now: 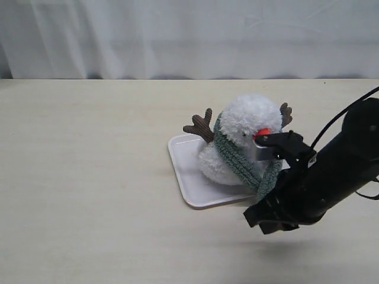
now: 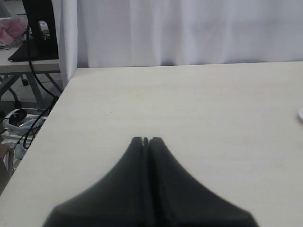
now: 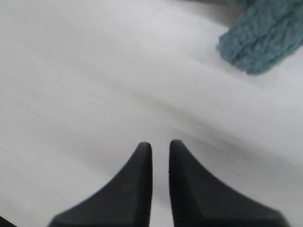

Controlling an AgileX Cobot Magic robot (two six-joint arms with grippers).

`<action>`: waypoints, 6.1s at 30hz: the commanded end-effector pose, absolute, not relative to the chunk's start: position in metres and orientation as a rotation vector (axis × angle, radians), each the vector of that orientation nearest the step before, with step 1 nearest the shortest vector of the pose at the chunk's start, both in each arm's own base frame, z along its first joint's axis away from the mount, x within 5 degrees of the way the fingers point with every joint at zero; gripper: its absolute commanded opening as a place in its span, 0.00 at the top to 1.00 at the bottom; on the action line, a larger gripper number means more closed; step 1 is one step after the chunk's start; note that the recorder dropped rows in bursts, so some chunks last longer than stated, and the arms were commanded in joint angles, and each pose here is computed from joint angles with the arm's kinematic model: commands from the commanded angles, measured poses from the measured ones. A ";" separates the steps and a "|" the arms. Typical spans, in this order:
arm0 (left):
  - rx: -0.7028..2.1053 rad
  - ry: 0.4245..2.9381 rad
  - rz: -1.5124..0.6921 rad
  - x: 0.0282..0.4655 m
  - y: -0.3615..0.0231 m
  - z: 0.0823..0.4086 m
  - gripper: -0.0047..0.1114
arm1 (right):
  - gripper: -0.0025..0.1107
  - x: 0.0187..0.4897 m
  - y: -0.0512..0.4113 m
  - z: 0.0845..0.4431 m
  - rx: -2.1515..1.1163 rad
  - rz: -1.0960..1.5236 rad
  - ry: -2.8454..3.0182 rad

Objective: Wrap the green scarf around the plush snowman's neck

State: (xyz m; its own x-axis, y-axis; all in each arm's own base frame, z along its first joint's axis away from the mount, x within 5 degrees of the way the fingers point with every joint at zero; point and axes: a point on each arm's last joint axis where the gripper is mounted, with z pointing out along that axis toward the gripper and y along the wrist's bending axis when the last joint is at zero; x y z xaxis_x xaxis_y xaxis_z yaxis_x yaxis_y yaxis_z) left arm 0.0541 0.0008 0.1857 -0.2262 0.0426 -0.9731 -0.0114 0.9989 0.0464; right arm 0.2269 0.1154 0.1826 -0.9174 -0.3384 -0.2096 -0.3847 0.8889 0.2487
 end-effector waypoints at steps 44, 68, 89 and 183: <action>0.015 1.791 0.044 0.054 0.001 0.185 0.96 | 0.94 -0.025 0.008 0.362 -0.375 0.485 1.319; 0.013 1.791 0.042 0.054 0.001 0.185 0.96 | 0.94 -0.020 0.003 0.359 -0.401 0.319 1.320; 0.013 1.791 0.042 0.054 0.001 0.185 0.96 | 0.94 -0.017 -0.003 0.359 -0.212 -0.280 1.370; 0.013 1.791 0.042 0.054 0.001 0.185 0.96 | 0.94 0.056 0.003 0.197 -0.152 -0.085 1.652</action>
State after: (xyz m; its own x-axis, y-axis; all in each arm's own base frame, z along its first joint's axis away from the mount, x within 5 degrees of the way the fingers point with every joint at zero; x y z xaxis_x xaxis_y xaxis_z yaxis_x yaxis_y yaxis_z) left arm 0.0541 0.0008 0.1857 -0.2262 0.0426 -0.9731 -0.0114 0.9989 0.0464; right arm 0.0567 0.0026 0.2037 -0.0200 -0.1445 -0.9893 -0.0408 0.9888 -0.1436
